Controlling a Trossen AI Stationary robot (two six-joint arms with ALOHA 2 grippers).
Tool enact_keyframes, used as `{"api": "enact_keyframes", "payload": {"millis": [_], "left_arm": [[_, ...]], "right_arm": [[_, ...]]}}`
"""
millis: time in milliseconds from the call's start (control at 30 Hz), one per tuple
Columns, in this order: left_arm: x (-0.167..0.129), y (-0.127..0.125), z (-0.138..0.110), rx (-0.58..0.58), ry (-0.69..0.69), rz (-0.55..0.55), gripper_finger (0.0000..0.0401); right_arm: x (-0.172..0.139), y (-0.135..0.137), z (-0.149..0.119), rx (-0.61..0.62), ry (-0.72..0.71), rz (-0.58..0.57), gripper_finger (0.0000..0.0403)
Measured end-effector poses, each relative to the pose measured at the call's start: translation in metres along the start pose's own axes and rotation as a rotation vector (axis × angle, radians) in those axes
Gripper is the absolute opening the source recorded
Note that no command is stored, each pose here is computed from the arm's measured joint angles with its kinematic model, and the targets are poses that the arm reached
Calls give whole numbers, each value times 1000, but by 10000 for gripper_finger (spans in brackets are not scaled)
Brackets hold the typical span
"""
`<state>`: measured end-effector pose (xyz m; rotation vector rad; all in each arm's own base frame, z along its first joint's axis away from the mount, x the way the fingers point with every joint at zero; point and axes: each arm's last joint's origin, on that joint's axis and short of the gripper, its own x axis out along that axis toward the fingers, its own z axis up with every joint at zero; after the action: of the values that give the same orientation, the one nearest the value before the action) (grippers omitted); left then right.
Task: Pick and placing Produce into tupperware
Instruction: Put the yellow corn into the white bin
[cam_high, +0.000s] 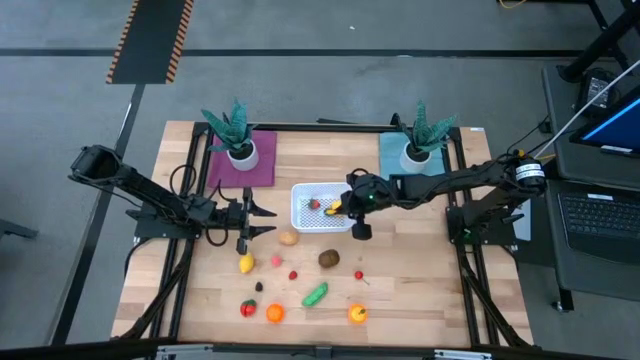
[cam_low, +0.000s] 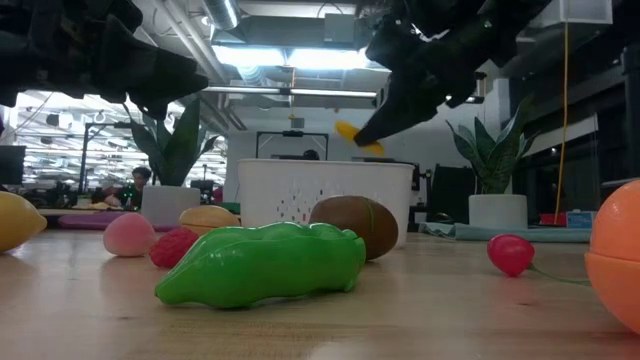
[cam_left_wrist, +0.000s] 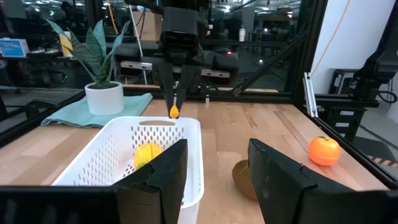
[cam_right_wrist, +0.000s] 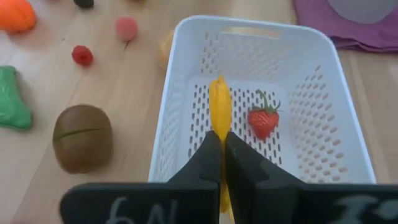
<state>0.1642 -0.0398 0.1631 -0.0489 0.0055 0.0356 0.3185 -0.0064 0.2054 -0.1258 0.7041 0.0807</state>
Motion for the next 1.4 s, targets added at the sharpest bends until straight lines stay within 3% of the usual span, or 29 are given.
{"api": "enact_keyframes", "payload": {"millis": [833, 1400], "left_arm": [[0, -1, -1, 1, 8, -5, 151], [0, -1, -2, 4, 18, -5, 151]], "right_arm": [[40, -2, -20, 2, 50, -3, 9], [41, -5, -22, 8, 57, -8, 12]]}}
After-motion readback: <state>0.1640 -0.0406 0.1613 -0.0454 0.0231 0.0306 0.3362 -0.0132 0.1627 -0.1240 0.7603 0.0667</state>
